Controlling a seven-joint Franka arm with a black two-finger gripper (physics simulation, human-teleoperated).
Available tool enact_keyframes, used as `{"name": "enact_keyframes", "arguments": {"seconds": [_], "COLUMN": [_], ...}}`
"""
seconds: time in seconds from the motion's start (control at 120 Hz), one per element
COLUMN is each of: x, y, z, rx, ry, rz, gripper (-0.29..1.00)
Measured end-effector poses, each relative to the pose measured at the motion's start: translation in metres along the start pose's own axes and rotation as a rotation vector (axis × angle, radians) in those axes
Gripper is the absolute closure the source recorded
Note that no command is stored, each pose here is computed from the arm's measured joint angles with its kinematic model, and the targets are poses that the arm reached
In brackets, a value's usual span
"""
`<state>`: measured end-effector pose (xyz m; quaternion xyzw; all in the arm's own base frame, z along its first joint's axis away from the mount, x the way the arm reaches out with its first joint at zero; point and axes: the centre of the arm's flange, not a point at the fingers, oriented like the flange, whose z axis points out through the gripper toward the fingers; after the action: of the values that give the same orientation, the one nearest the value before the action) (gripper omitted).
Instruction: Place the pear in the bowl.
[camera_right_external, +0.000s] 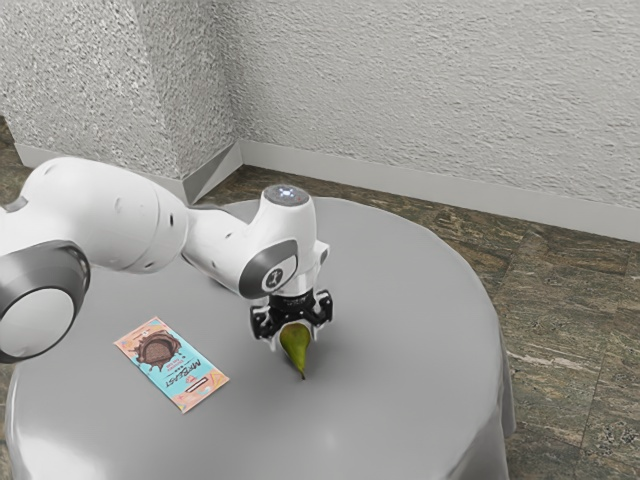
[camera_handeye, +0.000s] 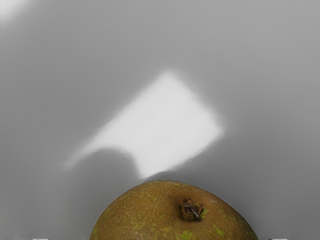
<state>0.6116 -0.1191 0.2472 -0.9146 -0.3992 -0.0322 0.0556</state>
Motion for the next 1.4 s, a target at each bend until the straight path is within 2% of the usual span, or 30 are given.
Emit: {"name": "enact_keyframes", "arguments": {"seconds": [0.342,0.7,0.883,1.125,1.242,1.4], "x": [-0.001,0.004,0.053,0.156,0.192,0.215], "y": [0.0,-0.001,-0.015,-0.046,-0.064,-0.081], "z": [0.003,-0.018,-0.049,-0.08,-0.073,-0.059], "rx": [0.005,-0.022,-0.073,-0.141,-0.142,-0.136], "ry": [-0.003,0.001,0.033,0.111,0.123,0.113], "rz": [-0.019,-0.033,-0.106,-0.253,-0.307,-0.346], "gripper": [0.29,0.35,0.38,0.41,0.41,0.41]}}
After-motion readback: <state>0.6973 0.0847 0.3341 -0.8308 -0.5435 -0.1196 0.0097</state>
